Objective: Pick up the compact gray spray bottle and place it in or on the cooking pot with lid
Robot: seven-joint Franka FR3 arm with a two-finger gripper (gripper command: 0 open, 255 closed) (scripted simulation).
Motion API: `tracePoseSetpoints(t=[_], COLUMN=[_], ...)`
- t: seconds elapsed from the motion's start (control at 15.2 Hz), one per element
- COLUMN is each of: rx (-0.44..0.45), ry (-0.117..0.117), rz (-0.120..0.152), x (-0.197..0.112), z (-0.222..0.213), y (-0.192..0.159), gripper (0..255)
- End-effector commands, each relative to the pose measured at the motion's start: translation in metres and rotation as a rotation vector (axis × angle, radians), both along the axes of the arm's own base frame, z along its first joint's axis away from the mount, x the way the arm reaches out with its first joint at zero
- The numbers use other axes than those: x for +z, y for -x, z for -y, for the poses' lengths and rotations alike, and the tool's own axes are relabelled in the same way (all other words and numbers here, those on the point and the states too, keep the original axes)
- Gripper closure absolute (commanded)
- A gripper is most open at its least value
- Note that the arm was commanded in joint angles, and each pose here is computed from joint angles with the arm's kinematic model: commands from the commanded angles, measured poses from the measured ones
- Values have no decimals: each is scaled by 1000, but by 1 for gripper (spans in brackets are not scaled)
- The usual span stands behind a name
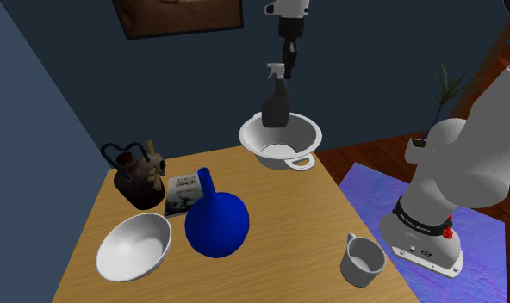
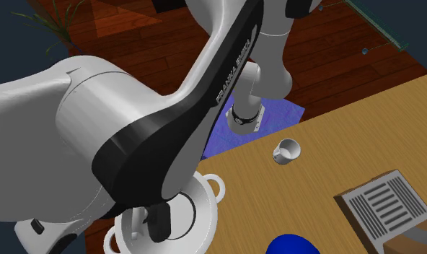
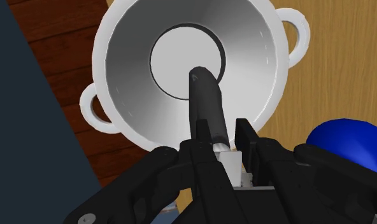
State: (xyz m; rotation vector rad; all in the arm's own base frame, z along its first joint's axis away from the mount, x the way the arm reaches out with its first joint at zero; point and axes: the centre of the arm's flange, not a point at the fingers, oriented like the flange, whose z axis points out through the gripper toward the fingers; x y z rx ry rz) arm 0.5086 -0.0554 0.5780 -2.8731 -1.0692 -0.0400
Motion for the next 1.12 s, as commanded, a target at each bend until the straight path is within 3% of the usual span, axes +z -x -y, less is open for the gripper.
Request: tracePoseSetpoints(t=[0.0, 0.2, 0.73, 0.79, 1.06], rx=[0, 0, 0, 0, 0], ry=[0, 0, 0, 0, 0], rz=[1, 1, 1, 1, 1], x=[-10, -25, -25, -25, -25], z=[-1, -1, -1, -1, -1], y=[0, 0, 0, 0, 0], gripper=[255, 255, 255, 0, 0])
